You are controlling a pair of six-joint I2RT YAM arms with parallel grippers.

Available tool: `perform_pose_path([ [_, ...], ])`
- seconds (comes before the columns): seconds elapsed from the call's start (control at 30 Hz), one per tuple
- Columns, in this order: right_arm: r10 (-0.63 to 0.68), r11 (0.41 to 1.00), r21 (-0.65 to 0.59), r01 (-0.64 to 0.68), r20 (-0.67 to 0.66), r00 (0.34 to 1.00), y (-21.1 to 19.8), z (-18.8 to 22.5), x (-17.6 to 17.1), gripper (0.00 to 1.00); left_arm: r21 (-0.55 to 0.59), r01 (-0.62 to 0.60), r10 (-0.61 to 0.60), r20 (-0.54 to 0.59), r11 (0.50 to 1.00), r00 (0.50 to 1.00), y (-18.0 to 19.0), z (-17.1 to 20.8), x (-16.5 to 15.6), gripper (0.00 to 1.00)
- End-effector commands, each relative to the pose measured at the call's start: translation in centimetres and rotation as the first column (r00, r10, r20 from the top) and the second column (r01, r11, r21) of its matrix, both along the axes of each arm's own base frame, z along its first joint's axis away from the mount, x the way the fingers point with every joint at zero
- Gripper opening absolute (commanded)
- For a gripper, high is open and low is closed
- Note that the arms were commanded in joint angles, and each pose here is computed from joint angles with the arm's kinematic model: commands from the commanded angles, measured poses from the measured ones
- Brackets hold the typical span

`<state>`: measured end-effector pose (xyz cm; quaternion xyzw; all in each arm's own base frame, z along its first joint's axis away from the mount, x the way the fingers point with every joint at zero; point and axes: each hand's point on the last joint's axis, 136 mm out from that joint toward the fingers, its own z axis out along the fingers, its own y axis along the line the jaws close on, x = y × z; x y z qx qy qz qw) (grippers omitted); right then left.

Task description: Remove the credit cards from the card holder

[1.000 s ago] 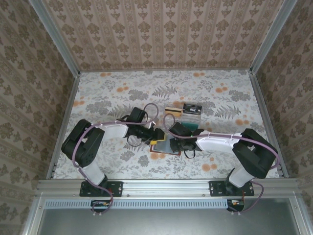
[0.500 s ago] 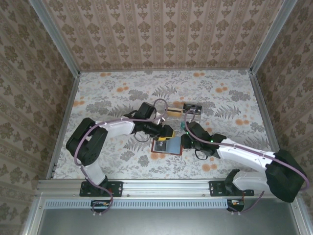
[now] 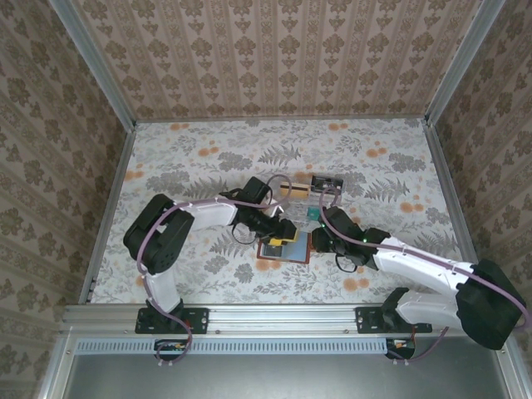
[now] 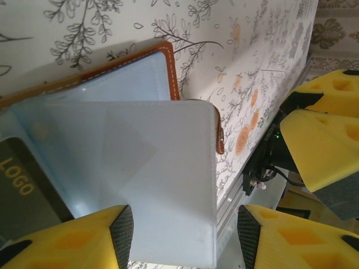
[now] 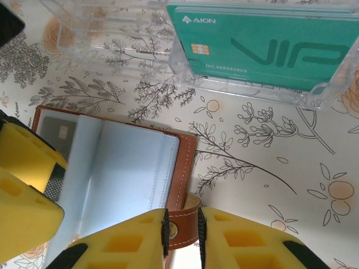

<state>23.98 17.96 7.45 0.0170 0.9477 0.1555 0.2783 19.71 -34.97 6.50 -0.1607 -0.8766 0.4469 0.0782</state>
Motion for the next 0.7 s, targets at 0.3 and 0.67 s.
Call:
perform_pose_path([
  [0.3, 0.105, 0.992, 0.068, -0.105, 0.0, 0.994, 5.1, 2.0, 2.1, 0.25, 0.025, -0.103, 0.101, 0.062, 0.994, 0.993, 4.5, 0.8, 1.5, 0.48],
  [0.67, 0.029, 0.999, 0.027, -0.029, 0.005, 1.0, 2.7, 1.6, 1.7, 0.27, -0.02, -0.025, 0.026, 0.05, 0.999, 0.998, 0.7, 1.1, 1.2, 0.48],
])
